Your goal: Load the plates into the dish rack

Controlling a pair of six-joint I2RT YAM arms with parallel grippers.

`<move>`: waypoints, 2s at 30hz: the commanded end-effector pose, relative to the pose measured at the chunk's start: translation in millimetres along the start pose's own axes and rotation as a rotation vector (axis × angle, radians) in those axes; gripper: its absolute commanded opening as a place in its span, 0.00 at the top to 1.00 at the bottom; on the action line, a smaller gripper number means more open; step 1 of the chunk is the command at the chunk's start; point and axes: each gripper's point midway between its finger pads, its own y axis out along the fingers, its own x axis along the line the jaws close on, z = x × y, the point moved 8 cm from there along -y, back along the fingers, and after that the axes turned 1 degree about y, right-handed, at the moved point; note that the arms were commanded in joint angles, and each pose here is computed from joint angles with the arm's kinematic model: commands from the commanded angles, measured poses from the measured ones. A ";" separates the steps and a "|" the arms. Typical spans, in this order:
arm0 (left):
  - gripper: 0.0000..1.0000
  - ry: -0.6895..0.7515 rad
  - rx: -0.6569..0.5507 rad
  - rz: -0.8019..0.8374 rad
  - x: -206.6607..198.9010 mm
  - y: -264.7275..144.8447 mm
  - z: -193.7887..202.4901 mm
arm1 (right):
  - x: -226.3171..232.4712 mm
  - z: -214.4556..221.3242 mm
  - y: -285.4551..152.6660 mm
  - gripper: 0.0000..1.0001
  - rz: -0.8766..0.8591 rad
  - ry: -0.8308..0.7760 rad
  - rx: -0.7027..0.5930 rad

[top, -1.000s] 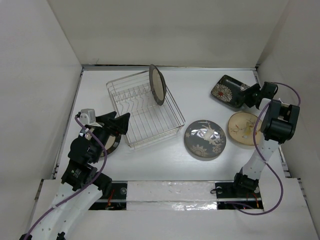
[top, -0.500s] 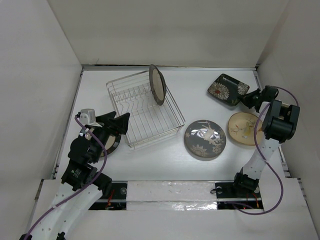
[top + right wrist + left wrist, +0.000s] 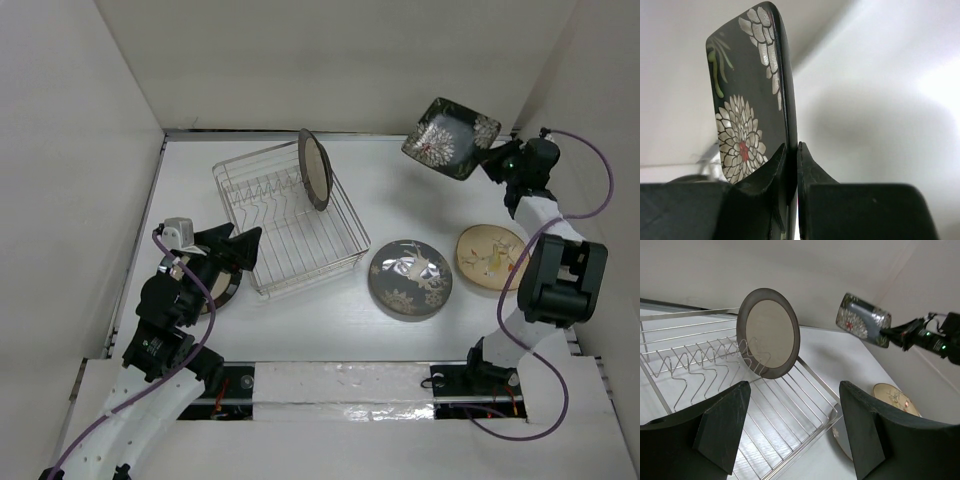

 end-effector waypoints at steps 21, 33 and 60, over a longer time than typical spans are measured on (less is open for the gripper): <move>0.30 0.027 -0.063 0.024 -5.0 -1.0 -15.0 | 373.7 42.0 -147.4 1.00 -0.464 -0.689 -0.166; 0.30 0.028 -0.078 0.026 -4.9 -5.4 -17.2 | 419.8 156.2 -126.7 1.00 -0.416 -0.780 -0.127; 0.30 0.031 -0.066 0.045 -6.2 -3.9 -14.6 | 350.7 215.8 -63.7 1.00 0.006 -1.079 -0.110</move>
